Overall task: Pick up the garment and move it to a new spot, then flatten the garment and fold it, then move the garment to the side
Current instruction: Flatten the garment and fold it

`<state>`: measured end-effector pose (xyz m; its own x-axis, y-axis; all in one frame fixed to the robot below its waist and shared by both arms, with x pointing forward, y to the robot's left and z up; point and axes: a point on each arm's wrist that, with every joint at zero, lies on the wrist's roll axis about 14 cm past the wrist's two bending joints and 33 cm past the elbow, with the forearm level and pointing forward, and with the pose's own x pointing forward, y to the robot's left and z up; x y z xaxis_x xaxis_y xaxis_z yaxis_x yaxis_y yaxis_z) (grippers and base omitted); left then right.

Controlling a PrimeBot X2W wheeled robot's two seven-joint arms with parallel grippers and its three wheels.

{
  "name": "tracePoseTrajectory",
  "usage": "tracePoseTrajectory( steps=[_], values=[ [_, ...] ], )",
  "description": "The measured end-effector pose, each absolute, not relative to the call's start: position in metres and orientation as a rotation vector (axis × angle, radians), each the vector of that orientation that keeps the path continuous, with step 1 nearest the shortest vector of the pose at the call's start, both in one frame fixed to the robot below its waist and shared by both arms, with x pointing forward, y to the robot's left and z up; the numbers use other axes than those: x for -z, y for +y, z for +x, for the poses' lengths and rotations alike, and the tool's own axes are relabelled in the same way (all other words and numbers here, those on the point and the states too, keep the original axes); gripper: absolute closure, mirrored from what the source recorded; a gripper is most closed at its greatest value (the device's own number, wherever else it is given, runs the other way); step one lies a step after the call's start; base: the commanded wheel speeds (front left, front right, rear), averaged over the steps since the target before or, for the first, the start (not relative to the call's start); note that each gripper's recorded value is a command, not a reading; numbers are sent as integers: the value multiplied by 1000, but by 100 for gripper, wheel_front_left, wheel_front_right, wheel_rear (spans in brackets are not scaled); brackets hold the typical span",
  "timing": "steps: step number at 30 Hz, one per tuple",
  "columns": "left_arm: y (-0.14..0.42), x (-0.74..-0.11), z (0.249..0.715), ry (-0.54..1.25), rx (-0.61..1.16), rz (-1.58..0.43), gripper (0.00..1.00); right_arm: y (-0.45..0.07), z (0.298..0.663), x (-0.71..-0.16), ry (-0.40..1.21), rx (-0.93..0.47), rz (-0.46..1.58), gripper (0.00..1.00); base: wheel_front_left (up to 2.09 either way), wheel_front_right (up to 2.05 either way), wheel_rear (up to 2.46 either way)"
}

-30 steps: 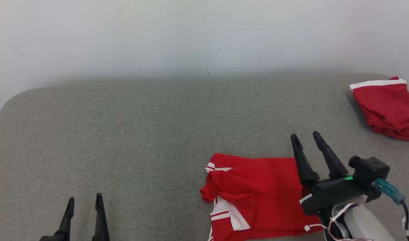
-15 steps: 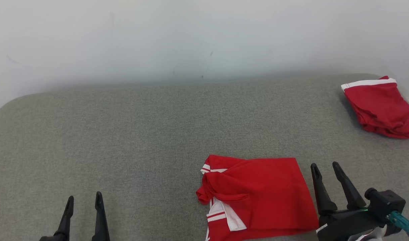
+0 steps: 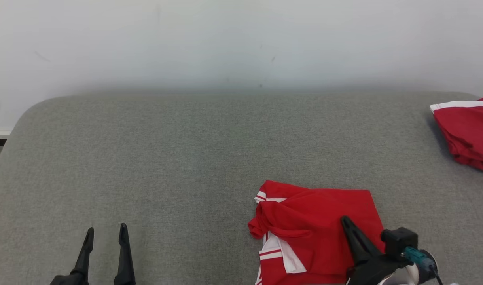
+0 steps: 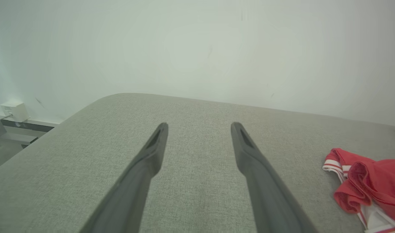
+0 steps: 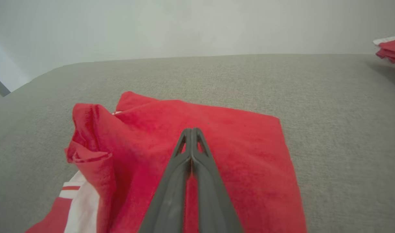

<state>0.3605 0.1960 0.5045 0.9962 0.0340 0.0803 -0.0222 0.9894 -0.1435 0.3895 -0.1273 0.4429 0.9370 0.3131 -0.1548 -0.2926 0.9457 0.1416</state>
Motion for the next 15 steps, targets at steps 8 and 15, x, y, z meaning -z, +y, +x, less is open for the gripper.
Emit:
tracePoseTrajectory(
  steps=[8,15],
  values=[
    [209,-501,352,-73,-67,-145,0,-61,378,-412,298,-445,146,100,0,0,0],
    [217,-498,348,-65,-92,-147,0,-12,357,-406,339,-563,192,100,0,0,0]
  ],
)
